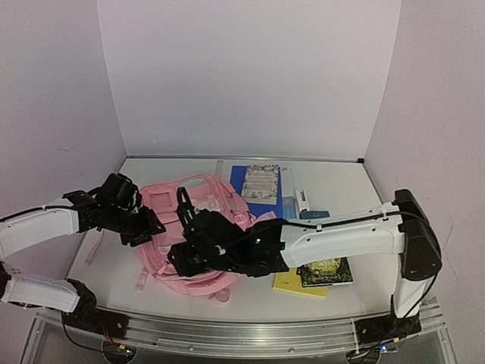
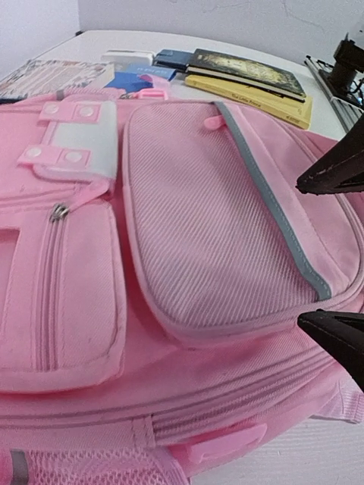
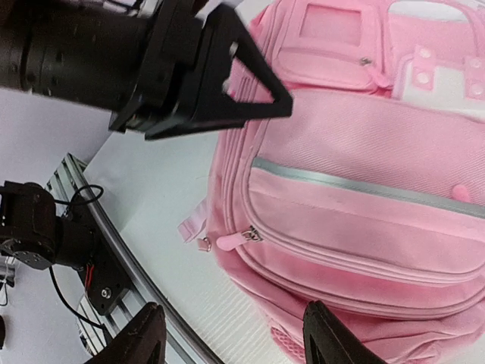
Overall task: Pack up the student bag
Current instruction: Unzip the student bag at the center of the board.
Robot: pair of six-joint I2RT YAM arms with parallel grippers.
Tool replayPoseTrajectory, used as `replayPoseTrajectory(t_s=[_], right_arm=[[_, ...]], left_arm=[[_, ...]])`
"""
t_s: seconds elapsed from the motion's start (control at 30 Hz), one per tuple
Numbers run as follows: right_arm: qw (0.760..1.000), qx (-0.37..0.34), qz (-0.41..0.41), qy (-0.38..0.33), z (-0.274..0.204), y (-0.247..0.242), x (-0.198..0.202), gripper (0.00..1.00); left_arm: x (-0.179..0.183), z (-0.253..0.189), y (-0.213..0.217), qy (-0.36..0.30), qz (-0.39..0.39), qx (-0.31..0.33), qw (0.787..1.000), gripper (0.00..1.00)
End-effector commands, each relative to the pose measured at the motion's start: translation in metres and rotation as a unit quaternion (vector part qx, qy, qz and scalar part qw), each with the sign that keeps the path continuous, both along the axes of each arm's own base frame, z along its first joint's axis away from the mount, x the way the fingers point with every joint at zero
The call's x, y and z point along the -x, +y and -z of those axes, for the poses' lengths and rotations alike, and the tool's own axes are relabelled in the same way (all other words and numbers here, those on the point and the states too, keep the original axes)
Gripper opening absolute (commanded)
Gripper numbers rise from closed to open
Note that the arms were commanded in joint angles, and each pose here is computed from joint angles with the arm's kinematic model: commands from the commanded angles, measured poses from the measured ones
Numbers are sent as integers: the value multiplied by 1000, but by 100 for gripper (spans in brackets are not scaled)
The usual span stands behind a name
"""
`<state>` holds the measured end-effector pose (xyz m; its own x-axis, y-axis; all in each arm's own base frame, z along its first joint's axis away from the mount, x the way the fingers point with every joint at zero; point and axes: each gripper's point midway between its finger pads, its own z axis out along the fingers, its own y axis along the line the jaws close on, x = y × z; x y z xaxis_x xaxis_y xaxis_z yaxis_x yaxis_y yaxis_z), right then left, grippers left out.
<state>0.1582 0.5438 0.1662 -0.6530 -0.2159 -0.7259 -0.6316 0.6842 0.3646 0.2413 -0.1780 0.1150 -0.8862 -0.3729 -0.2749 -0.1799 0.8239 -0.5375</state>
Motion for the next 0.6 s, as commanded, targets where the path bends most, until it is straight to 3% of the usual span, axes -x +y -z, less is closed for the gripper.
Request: replayPoseTrajectory(t_s=[0.0, 0.2, 0.37, 0.57], right_arm=[[997, -2, 79, -21, -9, -37, -37, 61], [995, -3, 104, -1, 4, -70, -65, 60], [990, -31, 122, 56, 27, -93, -89, 60], [988, -59, 116, 87, 41, -89, -93, 59]], left_arm=[[21, -11, -29, -37, 82, 38, 995, 53], [43, 3, -35, -34, 113, 4, 993, 53], [59, 18, -24, -13, 118, -41, 992, 56], [70, 31, -14, 9, 119, -65, 991, 60]])
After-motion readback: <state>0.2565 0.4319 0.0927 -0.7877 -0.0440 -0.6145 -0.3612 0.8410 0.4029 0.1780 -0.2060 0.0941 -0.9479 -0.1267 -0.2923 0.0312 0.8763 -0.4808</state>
